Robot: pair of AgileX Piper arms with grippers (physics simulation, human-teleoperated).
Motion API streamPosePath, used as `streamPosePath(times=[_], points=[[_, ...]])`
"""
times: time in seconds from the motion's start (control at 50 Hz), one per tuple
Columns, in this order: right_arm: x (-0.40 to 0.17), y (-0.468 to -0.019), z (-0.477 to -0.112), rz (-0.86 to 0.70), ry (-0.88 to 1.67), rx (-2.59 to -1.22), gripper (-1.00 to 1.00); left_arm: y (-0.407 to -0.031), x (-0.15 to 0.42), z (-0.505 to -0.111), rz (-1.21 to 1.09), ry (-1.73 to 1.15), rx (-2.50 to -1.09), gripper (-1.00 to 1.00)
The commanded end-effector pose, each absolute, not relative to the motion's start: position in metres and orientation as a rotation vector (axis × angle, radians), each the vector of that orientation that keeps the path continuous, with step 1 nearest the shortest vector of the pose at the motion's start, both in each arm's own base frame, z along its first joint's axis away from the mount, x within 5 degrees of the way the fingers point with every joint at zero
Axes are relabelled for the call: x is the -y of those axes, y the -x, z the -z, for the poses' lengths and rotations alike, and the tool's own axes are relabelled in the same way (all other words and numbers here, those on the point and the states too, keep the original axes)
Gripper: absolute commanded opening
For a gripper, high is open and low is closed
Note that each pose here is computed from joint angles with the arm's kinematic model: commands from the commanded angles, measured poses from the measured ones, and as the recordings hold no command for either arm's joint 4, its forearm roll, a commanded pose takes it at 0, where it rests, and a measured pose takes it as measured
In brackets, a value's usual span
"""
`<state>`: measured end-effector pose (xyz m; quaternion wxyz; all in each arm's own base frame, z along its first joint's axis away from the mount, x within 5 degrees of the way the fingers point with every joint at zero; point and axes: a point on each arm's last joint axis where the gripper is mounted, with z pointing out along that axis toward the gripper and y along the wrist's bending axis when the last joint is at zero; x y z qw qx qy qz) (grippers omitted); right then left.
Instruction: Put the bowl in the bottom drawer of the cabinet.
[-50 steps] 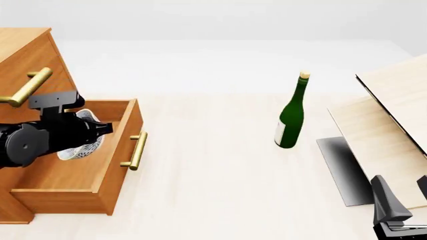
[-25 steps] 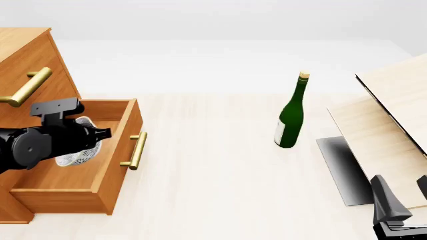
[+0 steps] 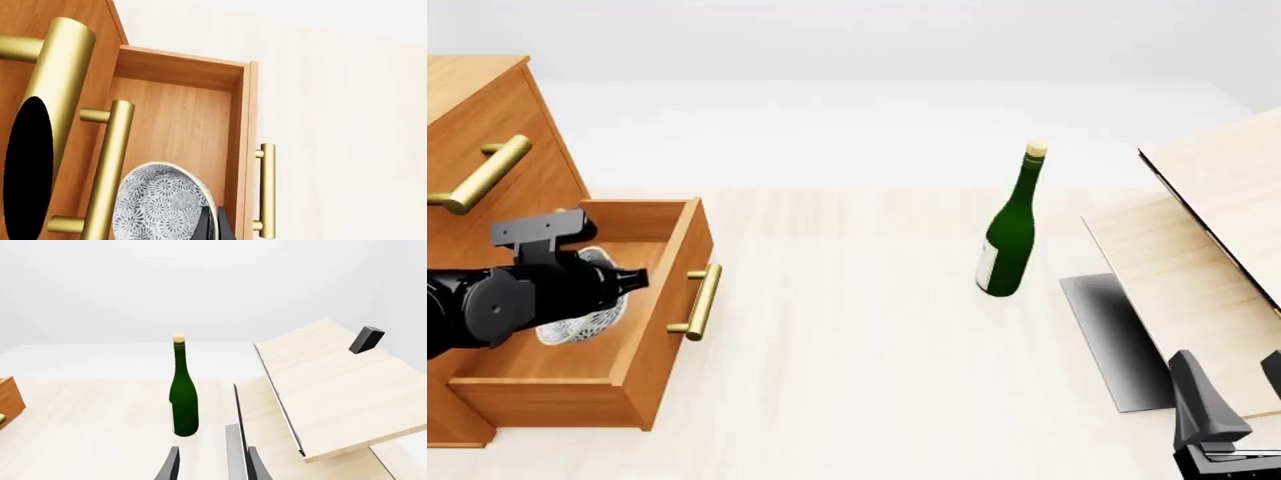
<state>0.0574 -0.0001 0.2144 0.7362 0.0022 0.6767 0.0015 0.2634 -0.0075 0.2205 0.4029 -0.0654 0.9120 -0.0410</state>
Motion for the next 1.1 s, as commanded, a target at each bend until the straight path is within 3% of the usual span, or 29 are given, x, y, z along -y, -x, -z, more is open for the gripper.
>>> streamPosePath(times=[0.02, 1.1], points=[[0.000, -0.057, -0.214, -0.003, -0.005, -1.486, 1.00, -0.266, 0.002, -0.215, 0.080, 0.161, -2.309, -1.00], [0.000, -0.057, -0.214, -0.003, -0.005, -1.486, 1.00, -0.269, -0.014, -0.200, 0.024, 0.178, -2.326, -1.00]])
